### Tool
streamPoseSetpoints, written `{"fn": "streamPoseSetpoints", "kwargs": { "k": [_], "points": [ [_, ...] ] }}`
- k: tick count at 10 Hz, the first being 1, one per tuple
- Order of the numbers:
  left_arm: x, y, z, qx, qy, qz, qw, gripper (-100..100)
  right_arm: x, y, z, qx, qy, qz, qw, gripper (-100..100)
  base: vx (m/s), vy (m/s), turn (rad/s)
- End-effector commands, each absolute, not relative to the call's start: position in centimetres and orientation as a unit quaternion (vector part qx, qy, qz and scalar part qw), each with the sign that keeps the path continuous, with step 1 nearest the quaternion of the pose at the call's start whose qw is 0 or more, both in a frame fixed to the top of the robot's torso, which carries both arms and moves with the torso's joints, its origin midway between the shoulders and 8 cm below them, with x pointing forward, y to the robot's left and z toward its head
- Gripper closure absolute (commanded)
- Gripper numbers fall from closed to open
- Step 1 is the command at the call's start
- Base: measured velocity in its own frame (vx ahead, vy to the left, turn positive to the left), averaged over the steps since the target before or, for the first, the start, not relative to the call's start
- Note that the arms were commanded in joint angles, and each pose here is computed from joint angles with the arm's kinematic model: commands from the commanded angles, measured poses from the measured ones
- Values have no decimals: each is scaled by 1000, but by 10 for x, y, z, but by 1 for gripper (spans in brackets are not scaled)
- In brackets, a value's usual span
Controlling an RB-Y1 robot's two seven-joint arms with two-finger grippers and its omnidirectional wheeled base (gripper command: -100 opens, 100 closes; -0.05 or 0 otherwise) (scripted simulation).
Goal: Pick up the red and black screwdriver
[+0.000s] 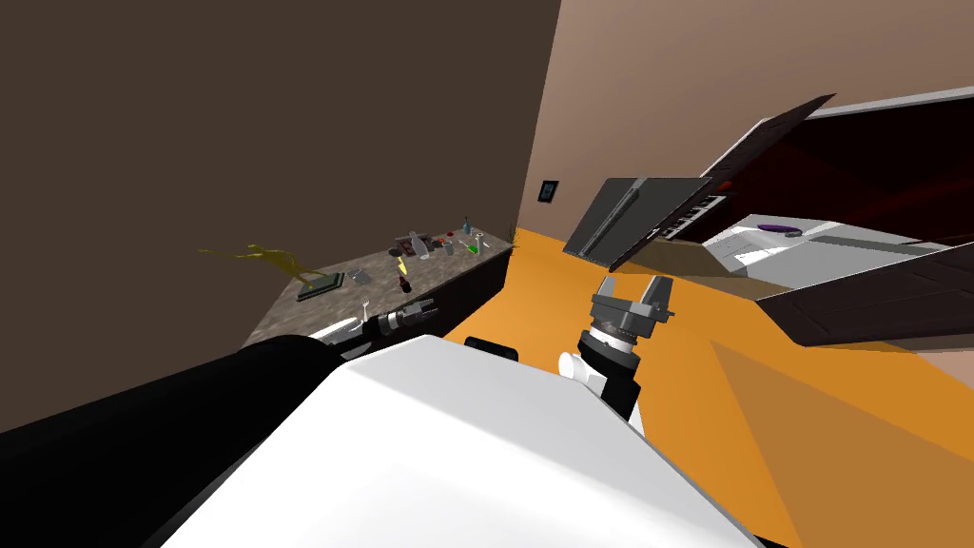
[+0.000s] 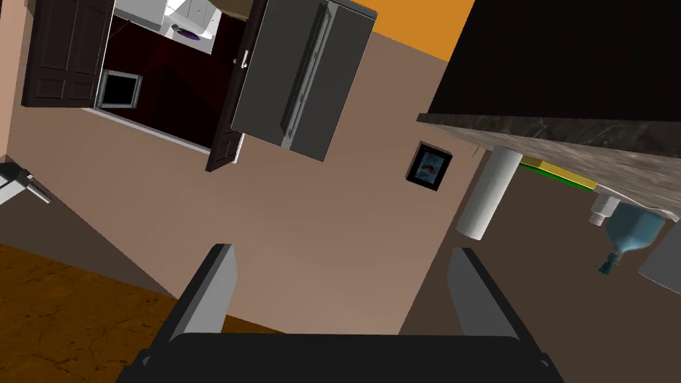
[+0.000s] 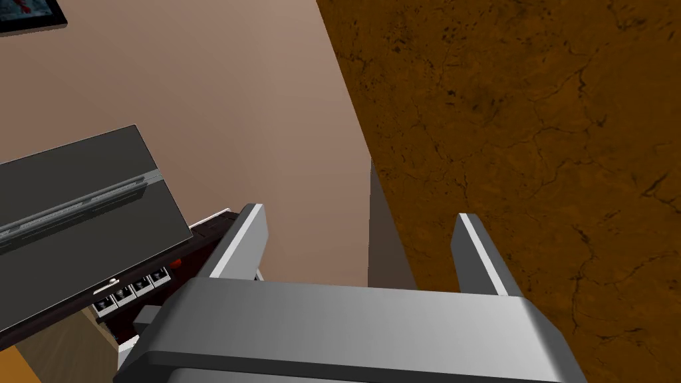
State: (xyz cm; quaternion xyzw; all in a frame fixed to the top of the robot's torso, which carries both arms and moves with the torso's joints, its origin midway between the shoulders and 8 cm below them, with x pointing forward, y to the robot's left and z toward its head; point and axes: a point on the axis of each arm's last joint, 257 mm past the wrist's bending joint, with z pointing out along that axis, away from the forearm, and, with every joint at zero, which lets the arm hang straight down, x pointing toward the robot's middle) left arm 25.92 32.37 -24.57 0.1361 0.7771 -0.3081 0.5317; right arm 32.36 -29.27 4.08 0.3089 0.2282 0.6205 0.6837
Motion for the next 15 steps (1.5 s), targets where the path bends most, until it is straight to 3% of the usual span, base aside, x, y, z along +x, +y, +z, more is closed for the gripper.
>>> {"fn": "streamPoseSetpoints", "kwargs": {
  "k": [1, 15],
  "points": [
    [243, 336, -262, 175, 799, -278, 503, -100, 324, -293, 41, 309, 228, 620, 684, 0, -58, 6, -403],
    [144, 449, -320, 478, 833, -117, 253, -100, 324, -293, 41, 309, 228, 620, 684, 0, -34, 46, -225]
  ]
}}
